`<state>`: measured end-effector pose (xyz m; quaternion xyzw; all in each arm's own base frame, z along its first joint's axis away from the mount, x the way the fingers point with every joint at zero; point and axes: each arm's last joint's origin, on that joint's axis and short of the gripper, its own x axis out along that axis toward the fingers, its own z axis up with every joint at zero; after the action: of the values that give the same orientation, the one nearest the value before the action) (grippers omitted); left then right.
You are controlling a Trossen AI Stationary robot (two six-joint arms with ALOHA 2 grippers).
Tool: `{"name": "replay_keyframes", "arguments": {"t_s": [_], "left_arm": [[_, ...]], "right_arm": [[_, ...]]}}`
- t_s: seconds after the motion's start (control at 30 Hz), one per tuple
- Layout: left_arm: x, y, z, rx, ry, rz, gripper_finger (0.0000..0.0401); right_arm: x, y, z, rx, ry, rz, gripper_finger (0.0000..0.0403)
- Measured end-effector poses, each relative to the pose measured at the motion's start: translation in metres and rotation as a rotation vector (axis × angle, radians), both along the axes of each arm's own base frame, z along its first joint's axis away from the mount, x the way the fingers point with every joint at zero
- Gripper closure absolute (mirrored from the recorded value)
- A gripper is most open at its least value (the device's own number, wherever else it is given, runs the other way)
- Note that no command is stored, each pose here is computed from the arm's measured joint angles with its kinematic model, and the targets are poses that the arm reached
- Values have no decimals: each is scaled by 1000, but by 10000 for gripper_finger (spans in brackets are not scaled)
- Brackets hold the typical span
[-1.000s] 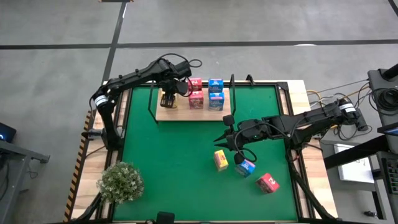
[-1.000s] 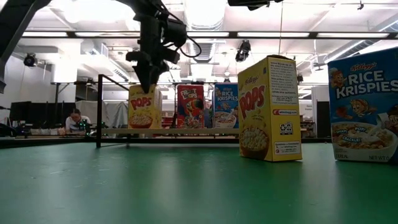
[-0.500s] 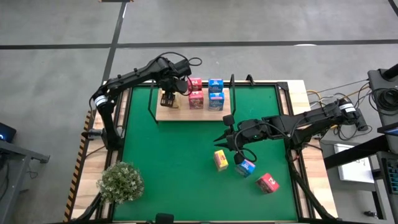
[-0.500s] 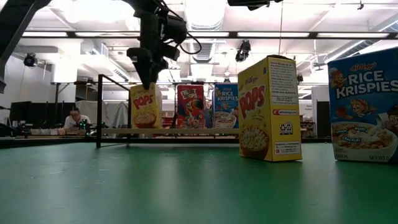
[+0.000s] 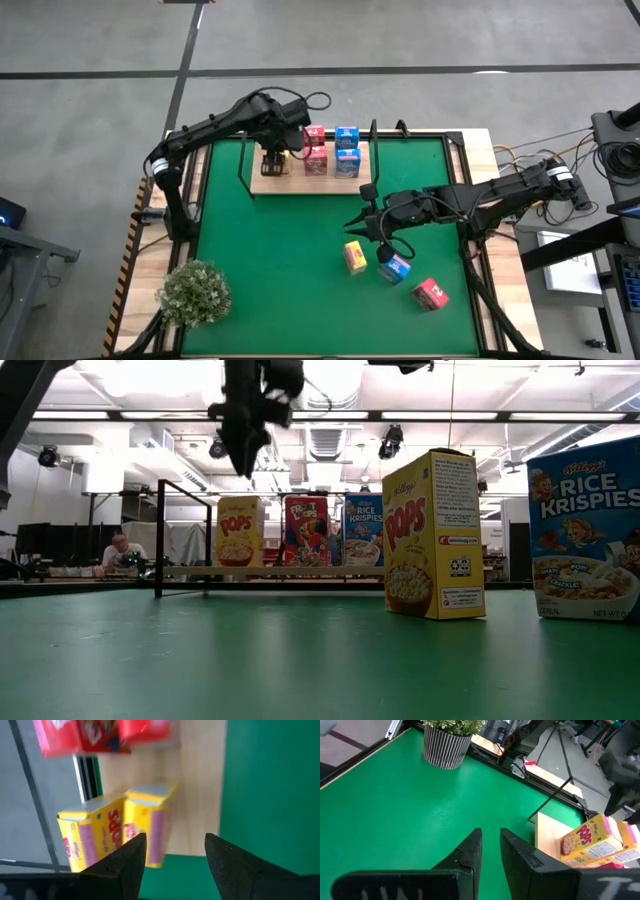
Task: Stack cereal on shelf
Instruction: Put the bottom yellow cereal box on the shelf aligned with the other yellow cereal box
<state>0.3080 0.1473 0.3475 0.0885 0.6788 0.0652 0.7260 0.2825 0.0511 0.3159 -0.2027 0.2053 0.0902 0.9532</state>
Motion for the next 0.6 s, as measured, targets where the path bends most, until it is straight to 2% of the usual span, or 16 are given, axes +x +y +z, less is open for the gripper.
{"name": "replay_keyframes", "arguments": {"t_s": [0.2,0.37,0.6], "left_arm": [[-1,-46,20,28,-112,-63,218],[-16,-81,35,65,-292,-129,240],[-46,-114,30,80,-597,-144,277]], "right_arm": [[0,-1,1,59,-1,-30,344],[1,-5,1,138,4,-85,344],[7,-32,-2,219,-4,-310,348]]}}
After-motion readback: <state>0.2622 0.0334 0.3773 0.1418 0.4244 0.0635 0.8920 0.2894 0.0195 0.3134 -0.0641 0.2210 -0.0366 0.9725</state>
